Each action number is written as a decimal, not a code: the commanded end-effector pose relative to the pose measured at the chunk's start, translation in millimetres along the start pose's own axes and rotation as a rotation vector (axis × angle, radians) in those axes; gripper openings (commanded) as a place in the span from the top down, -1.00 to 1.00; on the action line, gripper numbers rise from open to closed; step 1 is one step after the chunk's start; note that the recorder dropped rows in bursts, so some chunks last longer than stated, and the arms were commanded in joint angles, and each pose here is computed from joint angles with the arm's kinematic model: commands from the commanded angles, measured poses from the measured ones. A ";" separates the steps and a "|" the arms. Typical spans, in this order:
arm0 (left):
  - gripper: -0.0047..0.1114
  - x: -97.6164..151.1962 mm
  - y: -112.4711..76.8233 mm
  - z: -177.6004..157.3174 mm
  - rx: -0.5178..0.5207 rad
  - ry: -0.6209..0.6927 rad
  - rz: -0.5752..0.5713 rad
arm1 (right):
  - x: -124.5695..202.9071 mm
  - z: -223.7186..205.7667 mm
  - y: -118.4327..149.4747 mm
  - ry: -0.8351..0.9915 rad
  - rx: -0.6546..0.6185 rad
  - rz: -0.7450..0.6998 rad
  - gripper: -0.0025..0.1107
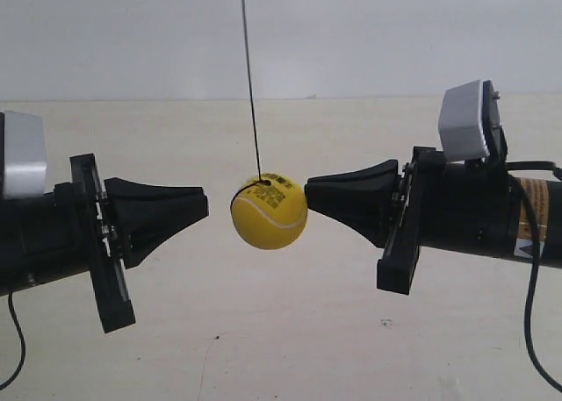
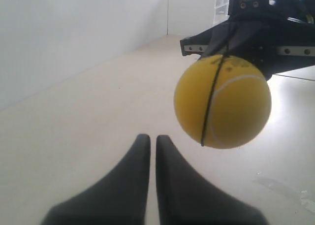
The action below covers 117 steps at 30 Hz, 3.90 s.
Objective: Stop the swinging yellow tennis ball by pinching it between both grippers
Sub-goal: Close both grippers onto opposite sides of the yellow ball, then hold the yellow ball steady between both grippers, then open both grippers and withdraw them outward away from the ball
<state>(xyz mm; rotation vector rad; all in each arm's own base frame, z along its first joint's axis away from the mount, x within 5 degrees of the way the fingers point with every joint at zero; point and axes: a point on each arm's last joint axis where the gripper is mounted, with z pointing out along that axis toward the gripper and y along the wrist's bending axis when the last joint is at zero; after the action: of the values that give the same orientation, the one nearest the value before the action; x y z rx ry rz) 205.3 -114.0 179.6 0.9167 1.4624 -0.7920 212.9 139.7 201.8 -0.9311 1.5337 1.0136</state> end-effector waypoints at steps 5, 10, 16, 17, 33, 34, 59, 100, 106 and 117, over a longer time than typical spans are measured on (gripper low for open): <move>0.84 -1.2 -1.4 1.2 0.017 -0.010 -0.001 | 0.4 5.3 6.4 0.009 -0.040 -0.006 0.96; 0.84 -1.0 -1.9 1.2 0.024 -0.008 0.001 | 2.4 17.6 16.9 0.029 -0.040 -0.046 0.96; 0.84 -1.0 -1.9 1.2 0.024 -0.008 0.001 | 4.0 18.3 12.4 0.048 0.016 -0.065 0.96; 0.84 -1.0 -1.9 1.2 0.024 -0.008 0.001 | 4.1 18.3 12.4 0.048 0.016 -0.073 0.96; 0.84 -1.0 -1.9 1.2 0.024 -0.008 0.003 | 1.8 18.3 13.3 0.024 0.007 -0.076 0.96; 0.84 -1.0 -1.9 1.2 0.024 -0.008 0.003 | 1.5 18.4 13.9 0.020 0.000 -0.074 0.96; 0.84 -1.0 -1.9 1.2 0.024 -0.008 0.003 | 1.3 18.4 15.1 0.017 -0.013 -0.077 0.96; 0.84 26.8 48.4 -21.5 -0.649 0.251 -0.357 | 9.2 -15.9 -31.4 0.304 0.685 0.073 0.96; 0.84 7.0 43.8 -38.5 -0.738 0.279 -0.343 | -12.5 -42.1 -15.3 0.266 0.781 0.043 0.96; 0.84 -26.3 -8.7 -92.2 -0.805 -0.015 -0.261 | -41.0 -85.1 30.8 0.006 0.792 -0.036 0.96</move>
<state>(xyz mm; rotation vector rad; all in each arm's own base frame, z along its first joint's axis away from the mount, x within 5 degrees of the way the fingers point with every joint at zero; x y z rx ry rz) 168.8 -42.6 205.9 0.1232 1.7854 -0.3150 175.0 78.4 249.6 -0.4239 1.7659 0.2848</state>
